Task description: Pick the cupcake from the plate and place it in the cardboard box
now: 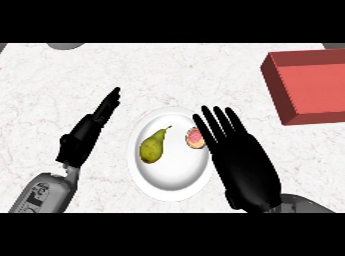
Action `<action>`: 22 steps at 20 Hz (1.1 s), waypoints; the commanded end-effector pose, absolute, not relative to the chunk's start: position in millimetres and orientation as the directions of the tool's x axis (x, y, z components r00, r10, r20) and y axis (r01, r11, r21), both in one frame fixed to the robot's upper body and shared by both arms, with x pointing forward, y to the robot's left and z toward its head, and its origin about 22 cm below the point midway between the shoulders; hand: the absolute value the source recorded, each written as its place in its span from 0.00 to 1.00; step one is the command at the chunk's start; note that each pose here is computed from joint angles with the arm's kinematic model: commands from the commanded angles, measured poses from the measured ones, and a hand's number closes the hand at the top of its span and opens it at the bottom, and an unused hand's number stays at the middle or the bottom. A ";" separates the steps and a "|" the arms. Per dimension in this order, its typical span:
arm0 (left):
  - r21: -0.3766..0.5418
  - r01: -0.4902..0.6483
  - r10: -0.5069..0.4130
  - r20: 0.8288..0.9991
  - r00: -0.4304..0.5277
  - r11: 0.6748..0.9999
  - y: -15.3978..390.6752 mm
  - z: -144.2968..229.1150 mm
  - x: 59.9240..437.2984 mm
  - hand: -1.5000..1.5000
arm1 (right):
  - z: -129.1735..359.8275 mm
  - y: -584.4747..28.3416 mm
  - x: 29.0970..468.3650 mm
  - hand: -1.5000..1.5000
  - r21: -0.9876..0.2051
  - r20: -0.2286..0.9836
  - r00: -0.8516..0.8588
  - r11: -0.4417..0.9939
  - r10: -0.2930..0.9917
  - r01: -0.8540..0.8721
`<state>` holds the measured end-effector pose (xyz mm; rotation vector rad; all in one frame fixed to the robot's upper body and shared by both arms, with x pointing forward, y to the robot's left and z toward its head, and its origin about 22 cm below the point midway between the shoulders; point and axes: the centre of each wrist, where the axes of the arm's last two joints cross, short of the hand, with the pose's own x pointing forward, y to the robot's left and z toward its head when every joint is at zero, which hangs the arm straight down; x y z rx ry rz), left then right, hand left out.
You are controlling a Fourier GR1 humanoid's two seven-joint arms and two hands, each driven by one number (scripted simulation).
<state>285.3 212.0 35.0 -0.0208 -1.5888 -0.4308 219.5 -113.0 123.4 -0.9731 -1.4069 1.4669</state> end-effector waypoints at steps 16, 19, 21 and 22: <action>0.263 0.292 -0.244 0.965 -0.101 0.920 205.0 50.7 278.2 0.50 | 138.3 -39.2 238.2 0.00 -0.943 0.055 -0.150 0.002 0.987 -0.332; 0.270 0.308 -0.254 0.963 -0.092 0.912 199.5 32.3 277.7 0.50 | 123.5 -22.3 240.0 0.00 -0.942 0.019 -0.135 -0.028 0.991 -0.335; 0.257 0.307 -0.242 0.966 -0.087 0.916 209.1 26.4 272.9 0.50 | 124.2 -18.6 239.0 0.00 -0.934 0.000 -0.112 -0.040 0.994 -0.355; 0.255 0.297 -0.237 0.967 -0.097 0.920 194.6 55.0 284.5 0.50 | 114.1 -20.7 240.4 0.00 -0.933 -0.001 -0.095 -0.035 0.995 -0.357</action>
